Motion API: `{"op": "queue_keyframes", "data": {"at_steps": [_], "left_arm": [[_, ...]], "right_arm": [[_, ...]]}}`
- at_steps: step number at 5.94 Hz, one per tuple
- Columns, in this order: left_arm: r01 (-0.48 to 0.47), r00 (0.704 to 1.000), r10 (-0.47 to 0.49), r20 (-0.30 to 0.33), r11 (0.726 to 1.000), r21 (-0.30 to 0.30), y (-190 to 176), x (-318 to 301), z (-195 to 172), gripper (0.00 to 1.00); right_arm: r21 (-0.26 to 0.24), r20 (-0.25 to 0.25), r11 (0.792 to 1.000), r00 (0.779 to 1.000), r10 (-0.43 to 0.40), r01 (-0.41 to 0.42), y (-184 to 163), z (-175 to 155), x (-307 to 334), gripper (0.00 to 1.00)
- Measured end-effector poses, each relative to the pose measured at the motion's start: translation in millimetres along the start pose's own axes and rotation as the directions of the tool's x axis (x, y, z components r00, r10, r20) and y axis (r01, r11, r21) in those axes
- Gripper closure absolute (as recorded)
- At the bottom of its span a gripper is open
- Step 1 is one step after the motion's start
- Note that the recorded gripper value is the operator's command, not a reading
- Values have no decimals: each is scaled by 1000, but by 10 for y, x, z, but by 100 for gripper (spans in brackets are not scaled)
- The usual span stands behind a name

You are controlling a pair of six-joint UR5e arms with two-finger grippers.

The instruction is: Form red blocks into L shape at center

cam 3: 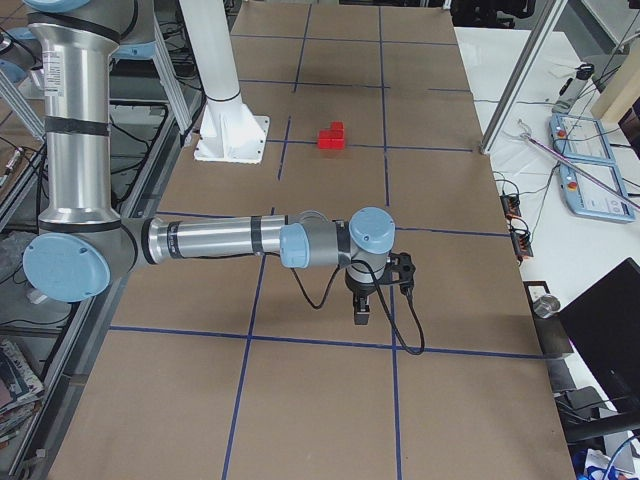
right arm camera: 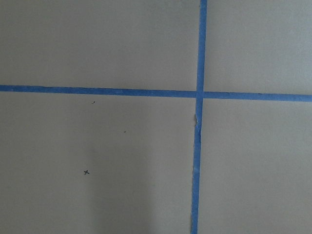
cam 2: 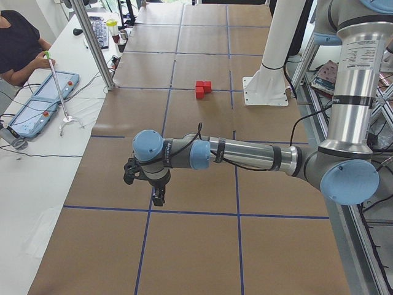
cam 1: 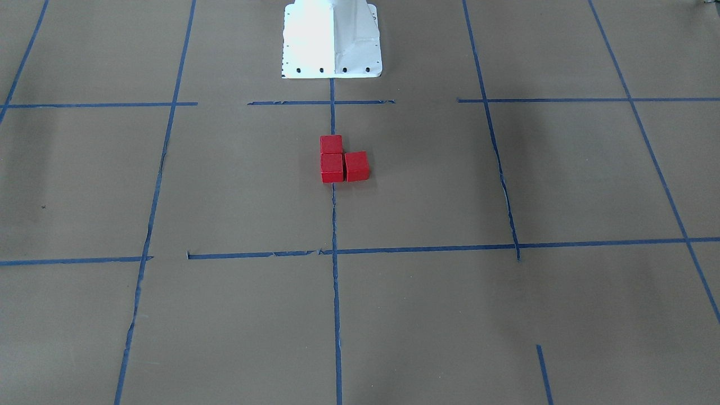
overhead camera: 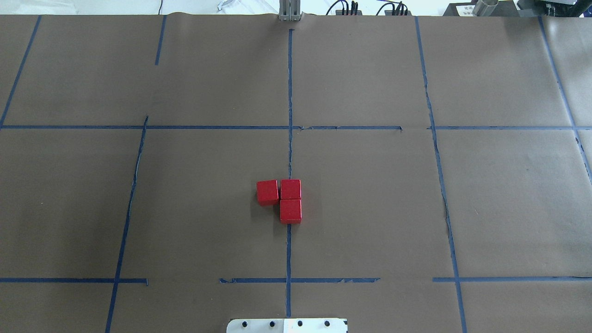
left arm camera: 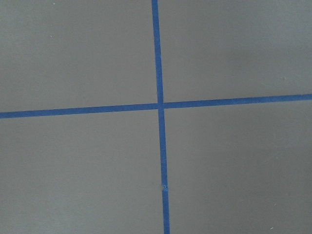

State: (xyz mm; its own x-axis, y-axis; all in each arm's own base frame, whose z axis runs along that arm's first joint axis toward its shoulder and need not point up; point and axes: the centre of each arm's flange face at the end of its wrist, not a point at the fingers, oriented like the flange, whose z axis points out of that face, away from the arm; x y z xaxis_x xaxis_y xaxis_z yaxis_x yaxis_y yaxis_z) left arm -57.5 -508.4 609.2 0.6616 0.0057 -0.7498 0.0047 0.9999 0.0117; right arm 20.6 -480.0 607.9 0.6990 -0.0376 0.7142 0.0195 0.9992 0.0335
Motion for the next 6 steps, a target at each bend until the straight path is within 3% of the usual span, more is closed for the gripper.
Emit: {"op": "queue_keyframes", "data": {"at_steps": [4, 6], "left_arm": [[-4, 1000, 4, -4, 1000, 7, 89, -67, 107, 0], [-2, 999, 2, 45, 1000, 1, 73, -110, 119, 0]], "right_arm": [[-6, 9, 1000, 1000, -3, 3, 13, 26, -36, 0], [-7, 14, 1000, 1000, -2, 3, 20, 26, -41, 0]]}}
